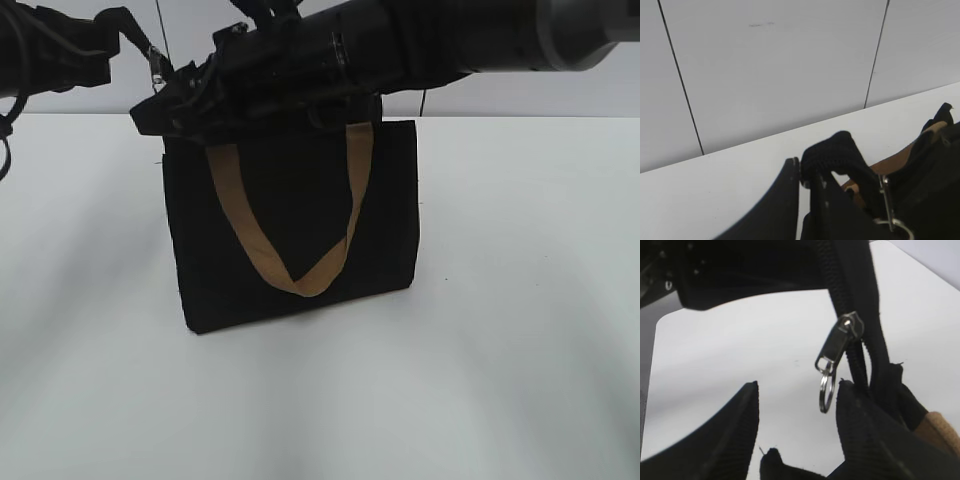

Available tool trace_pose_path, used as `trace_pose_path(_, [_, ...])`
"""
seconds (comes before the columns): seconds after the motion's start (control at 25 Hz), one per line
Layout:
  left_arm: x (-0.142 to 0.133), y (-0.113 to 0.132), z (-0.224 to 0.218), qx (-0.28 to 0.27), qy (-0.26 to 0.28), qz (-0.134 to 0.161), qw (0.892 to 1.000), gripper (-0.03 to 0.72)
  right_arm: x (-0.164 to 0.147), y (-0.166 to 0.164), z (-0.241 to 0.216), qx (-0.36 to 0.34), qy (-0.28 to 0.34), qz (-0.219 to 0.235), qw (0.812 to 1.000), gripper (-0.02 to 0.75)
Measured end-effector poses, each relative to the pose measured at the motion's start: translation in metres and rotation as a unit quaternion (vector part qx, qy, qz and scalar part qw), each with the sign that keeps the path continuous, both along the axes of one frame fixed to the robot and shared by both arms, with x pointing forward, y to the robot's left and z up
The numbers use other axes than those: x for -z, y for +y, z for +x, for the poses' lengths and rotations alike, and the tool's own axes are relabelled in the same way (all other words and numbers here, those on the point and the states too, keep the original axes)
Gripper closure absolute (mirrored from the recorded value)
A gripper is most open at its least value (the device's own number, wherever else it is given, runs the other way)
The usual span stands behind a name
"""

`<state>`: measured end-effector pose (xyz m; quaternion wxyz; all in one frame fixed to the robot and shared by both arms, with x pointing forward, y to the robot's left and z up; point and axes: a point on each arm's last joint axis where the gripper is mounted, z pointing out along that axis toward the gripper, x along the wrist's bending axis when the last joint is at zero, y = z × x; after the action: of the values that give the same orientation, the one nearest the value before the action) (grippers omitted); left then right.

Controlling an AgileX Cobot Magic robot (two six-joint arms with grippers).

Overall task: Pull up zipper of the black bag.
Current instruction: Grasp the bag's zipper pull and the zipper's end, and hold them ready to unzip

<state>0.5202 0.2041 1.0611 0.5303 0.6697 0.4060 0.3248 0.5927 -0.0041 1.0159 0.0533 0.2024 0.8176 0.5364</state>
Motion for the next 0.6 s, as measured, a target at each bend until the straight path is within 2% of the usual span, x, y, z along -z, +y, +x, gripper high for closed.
trace_pose_path(0.16, [0.0, 0.0, 0.0, 0.0, 0.0, 0.0, 1.0, 0.666, -0.0009, -0.0006, 0.0035, 0.02, -0.004, 0.007, 1.0, 0.411])
trace_pose_path(0.24, [0.0, 0.0, 0.0, 0.0, 0.0, 0.0, 1.0, 0.666, -0.0008, -0.0005, 0.0039, 0.02, -0.006, 0.007, 1.0, 0.486])
trace_pose_path(0.36, [0.0, 0.0, 0.0, 0.0, 0.0, 0.0, 1.0, 0.666, -0.0008, -0.0008, 0.0046, 0.024, -0.007, 0.007, 1.0, 0.648])
trace_pose_path(0.44, [0.0005, 0.0004, 0.0, -0.002, 0.002, 0.002, 1.0, 0.666, -0.0008, -0.0011, 0.0052, 0.029, -0.006, 0.008, 1.0, 0.73])
trace_pose_path(0.6, [0.0052, 0.0038, 0.0003, -0.019, 0.024, 0.018, 0.999, 0.666, -0.0009, -0.0013, 0.0052, 0.034, 0.009, 0.014, 0.999, 0.753])
